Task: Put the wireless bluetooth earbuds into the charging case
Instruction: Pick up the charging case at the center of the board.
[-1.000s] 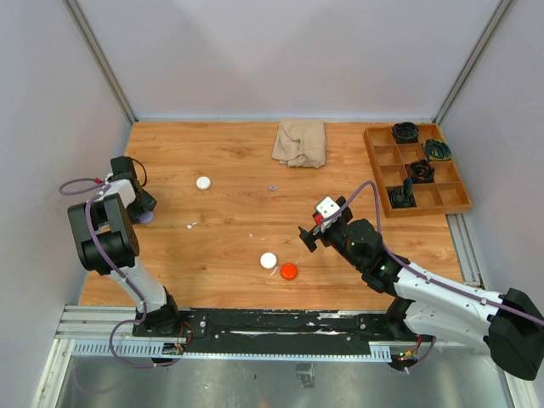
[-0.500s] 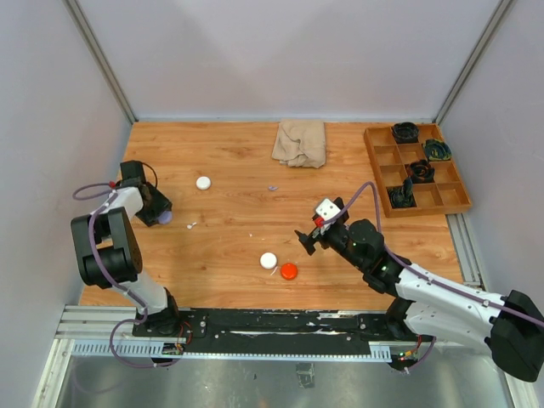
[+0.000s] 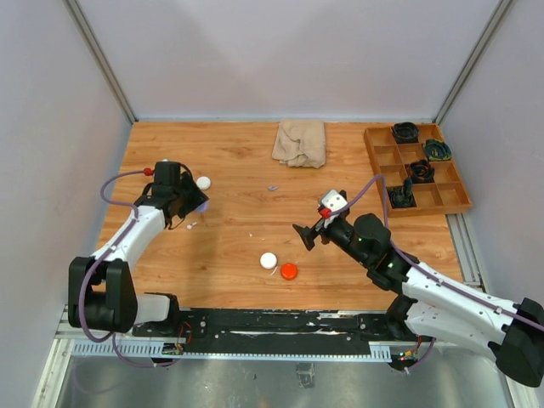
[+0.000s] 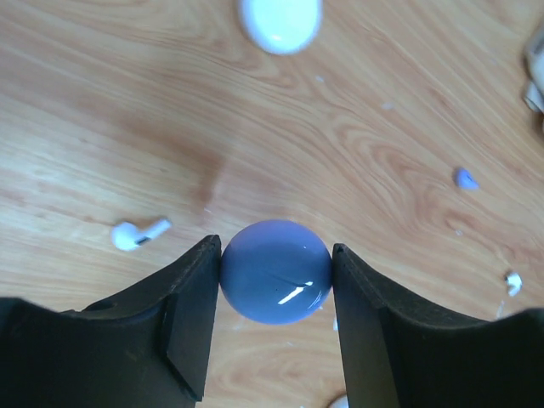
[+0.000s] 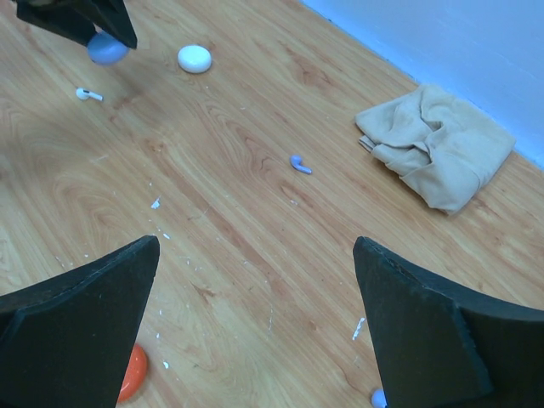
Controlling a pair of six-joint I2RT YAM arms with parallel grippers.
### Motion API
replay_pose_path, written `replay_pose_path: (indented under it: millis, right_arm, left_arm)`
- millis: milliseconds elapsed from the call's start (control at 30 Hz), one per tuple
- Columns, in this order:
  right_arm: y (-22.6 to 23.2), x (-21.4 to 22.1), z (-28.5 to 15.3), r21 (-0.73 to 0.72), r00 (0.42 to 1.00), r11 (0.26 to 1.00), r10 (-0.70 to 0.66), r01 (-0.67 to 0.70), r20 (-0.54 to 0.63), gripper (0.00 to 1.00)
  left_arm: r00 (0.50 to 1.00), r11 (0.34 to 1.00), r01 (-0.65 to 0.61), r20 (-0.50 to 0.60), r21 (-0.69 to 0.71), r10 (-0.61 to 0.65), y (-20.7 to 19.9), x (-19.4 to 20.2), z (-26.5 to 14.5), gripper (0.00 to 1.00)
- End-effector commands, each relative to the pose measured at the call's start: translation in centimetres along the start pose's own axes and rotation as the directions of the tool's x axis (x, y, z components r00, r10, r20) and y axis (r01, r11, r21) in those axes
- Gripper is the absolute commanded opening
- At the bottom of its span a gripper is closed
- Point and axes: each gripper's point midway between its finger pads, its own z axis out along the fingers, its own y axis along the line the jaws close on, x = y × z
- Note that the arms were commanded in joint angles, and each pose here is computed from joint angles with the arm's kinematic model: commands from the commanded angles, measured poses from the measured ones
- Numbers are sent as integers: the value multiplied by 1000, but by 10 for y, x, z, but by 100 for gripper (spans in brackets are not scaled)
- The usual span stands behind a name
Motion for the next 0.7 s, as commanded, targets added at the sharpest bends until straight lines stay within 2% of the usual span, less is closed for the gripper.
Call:
replay_pose_path:
  millis: [0, 167, 367, 500, 667]
  right_arm:
    - [-6, -18, -5, 19, 998, 998, 65, -65, -1, 98]
    - [6, -15, -1, -55, 994, 996, 62, -67, -94, 98]
    - [7, -24, 3, -59, 970, 990, 110, -125, -218, 98]
    - [2, -23, 3, -41, 938, 987, 135, -156, -320, 98]
    - [-6, -31, -2, -52, 876, 963, 217, -264, -430, 98]
  left_arm:
    - [995, 994, -49, 87, 93, 41, -37, 3, -16, 49]
    - [980, 965, -154, 160, 211, 121, -76, 21, -34, 49]
    - [937, 884, -316, 259, 344, 234, -117, 51, -54, 49]
    - [886, 778, -435, 369, 453, 280, -143, 68, -72, 47]
    - [792, 660, -586, 506, 471, 341, -163, 85, -93, 47]
